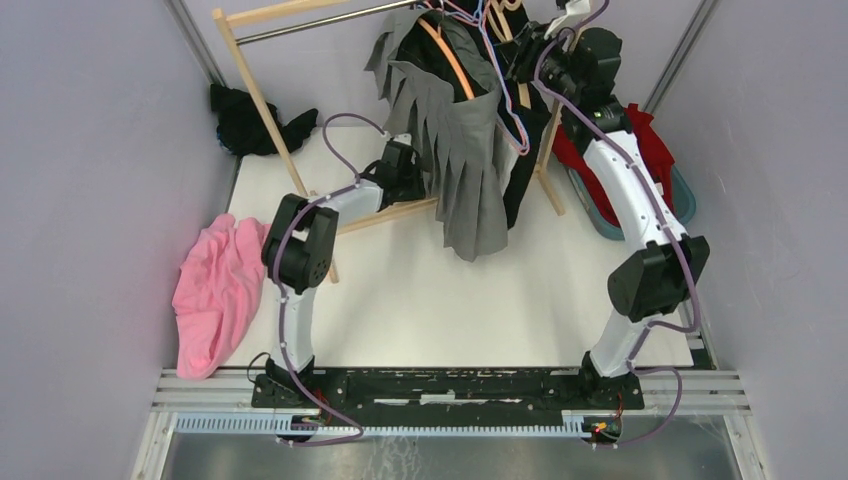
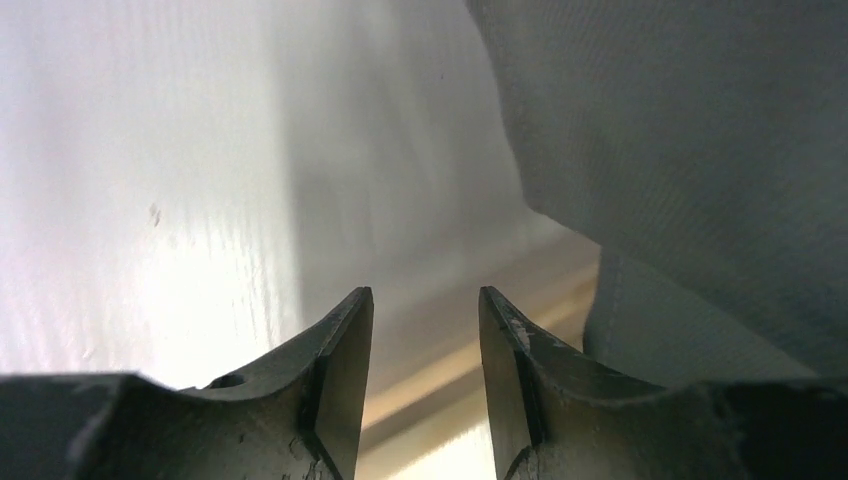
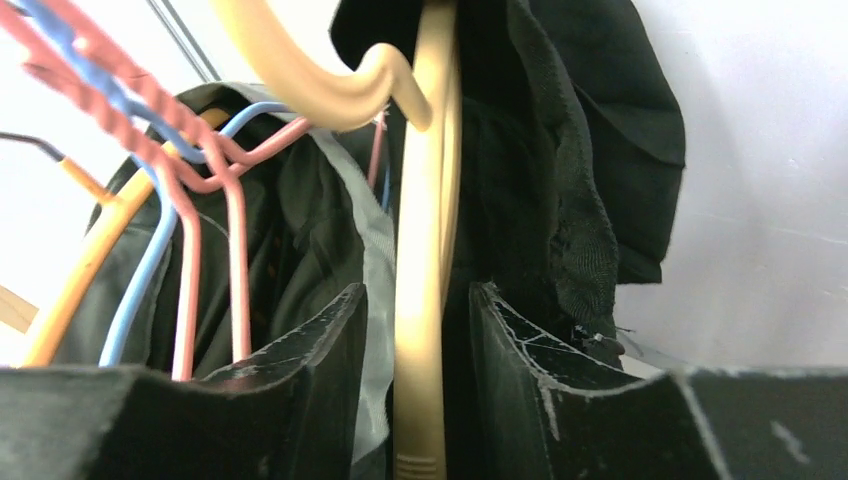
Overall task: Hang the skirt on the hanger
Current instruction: Place the hanger at the clothesline.
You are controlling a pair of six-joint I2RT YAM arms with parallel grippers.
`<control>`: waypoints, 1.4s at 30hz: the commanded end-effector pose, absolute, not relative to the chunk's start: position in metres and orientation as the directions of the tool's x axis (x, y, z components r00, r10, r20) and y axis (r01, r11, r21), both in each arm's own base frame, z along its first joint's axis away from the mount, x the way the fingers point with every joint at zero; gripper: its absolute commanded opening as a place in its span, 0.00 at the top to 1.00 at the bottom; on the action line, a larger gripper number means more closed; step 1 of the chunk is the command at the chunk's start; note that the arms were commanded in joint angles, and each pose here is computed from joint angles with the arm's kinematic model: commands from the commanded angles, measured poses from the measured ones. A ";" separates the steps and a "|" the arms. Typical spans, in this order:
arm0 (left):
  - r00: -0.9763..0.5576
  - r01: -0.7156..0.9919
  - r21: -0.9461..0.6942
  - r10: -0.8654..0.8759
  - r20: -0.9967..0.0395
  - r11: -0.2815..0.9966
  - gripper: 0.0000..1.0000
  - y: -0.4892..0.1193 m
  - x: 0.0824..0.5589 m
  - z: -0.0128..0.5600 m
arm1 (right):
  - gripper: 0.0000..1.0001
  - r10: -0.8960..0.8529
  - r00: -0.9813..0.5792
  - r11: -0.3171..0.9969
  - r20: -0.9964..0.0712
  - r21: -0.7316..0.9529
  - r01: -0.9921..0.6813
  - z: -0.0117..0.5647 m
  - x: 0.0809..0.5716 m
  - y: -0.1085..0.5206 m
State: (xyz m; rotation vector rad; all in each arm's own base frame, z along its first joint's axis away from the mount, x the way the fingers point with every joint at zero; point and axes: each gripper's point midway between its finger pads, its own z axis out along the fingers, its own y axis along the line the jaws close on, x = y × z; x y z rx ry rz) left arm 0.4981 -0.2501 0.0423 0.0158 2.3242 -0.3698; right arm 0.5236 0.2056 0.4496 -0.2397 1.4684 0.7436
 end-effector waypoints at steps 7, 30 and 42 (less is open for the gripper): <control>-0.685 0.141 -0.244 -0.083 -0.723 0.959 0.47 -0.227 0.459 0.110 | 0.38 0.291 0.056 0.814 -0.955 0.216 -0.539 0.514 0.455 0.163; -0.427 -0.100 -0.203 -0.226 -0.875 0.974 0.31 -0.115 0.387 0.244 | 0.15 0.318 0.049 0.943 -0.947 0.310 -0.122 0.472 0.314 0.055; -0.359 -0.217 -0.238 -0.304 -0.882 0.947 0.82 -0.078 0.365 0.246 | 0.21 0.296 -0.090 0.935 -0.951 0.308 -0.177 0.421 0.299 0.070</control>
